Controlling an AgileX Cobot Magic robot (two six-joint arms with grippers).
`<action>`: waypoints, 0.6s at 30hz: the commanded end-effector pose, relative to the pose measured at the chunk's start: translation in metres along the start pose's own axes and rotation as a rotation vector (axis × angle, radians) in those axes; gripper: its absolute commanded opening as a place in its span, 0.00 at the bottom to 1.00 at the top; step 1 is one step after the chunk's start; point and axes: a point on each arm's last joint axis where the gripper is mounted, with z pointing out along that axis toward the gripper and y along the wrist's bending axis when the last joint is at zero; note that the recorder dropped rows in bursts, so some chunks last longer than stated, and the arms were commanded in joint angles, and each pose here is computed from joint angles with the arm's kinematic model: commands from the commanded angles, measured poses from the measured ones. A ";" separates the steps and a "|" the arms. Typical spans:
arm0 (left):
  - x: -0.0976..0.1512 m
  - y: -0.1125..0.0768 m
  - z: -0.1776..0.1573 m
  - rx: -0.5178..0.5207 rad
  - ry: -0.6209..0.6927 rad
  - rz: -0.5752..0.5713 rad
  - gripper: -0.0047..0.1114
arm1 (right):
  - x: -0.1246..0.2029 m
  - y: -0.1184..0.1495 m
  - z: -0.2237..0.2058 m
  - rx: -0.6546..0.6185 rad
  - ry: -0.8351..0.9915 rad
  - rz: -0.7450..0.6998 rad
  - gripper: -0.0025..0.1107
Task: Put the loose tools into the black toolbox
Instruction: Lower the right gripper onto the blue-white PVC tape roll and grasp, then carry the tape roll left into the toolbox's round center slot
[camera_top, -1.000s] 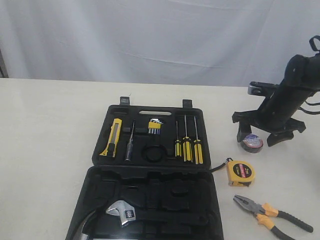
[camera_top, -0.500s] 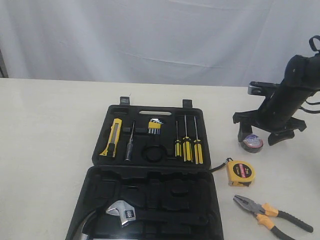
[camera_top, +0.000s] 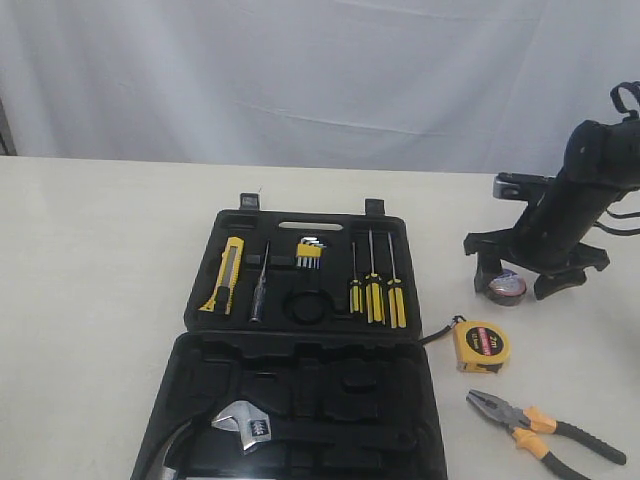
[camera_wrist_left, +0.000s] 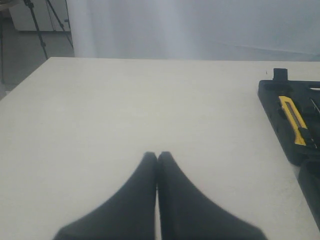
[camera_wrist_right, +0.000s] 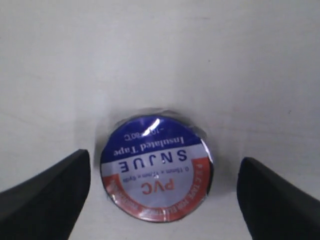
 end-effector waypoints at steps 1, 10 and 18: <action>0.000 0.000 0.000 0.005 -0.004 -0.005 0.04 | -0.002 -0.002 -0.002 0.004 -0.014 0.001 0.67; 0.000 0.000 0.000 0.005 -0.004 -0.005 0.04 | -0.001 0.000 -0.006 -0.012 0.002 0.012 0.26; 0.000 0.000 0.000 0.005 -0.004 -0.005 0.04 | -0.014 0.021 -0.075 -0.070 0.000 -0.036 0.33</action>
